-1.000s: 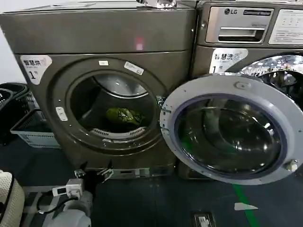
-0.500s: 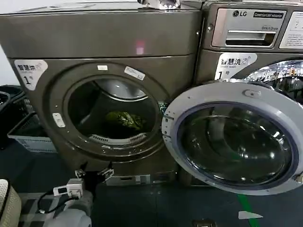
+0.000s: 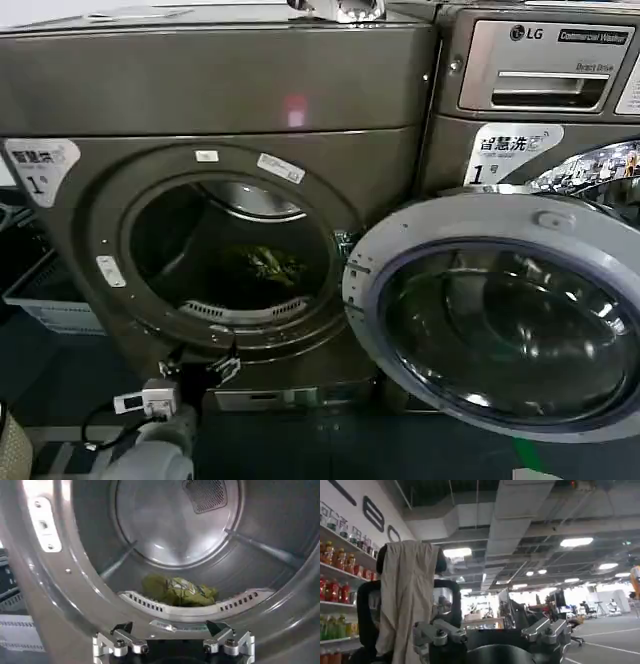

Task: Grasp the clothes from the dryer.

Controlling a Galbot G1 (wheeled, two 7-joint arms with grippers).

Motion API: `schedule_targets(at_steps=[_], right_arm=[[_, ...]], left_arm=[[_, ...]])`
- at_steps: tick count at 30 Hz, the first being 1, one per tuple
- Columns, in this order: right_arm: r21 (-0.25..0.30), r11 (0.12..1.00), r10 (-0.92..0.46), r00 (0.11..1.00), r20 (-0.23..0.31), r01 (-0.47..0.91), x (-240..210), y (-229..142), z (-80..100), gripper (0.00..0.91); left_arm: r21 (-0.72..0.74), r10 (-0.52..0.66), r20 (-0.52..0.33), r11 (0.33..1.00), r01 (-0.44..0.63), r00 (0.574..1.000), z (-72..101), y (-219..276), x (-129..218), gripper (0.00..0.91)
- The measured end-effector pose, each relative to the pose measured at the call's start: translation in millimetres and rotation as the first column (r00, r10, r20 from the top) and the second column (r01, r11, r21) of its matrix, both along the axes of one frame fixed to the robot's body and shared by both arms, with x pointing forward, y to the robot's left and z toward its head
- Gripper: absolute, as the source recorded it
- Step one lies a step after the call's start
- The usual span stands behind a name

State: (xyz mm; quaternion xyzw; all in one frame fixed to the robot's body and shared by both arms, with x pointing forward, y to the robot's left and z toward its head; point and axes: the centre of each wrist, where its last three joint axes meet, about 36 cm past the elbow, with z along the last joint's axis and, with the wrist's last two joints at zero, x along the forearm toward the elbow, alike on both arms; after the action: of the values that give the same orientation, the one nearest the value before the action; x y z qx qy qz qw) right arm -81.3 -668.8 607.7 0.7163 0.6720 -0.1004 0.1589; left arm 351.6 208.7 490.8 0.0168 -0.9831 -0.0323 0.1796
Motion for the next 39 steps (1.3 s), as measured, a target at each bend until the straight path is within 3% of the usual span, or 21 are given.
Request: schedule_targets(at_steps=[39], right_arm=[[0.005, 1.000, -0.002, 1.000, -0.008, 0.003, 1.8, 0.5, -5.1, 0.907]], left_arm=[[0.000, 0.003, 0.003, 1.000, -0.003, 1.000, 0.9, 1.9, -0.1, 0.907]])
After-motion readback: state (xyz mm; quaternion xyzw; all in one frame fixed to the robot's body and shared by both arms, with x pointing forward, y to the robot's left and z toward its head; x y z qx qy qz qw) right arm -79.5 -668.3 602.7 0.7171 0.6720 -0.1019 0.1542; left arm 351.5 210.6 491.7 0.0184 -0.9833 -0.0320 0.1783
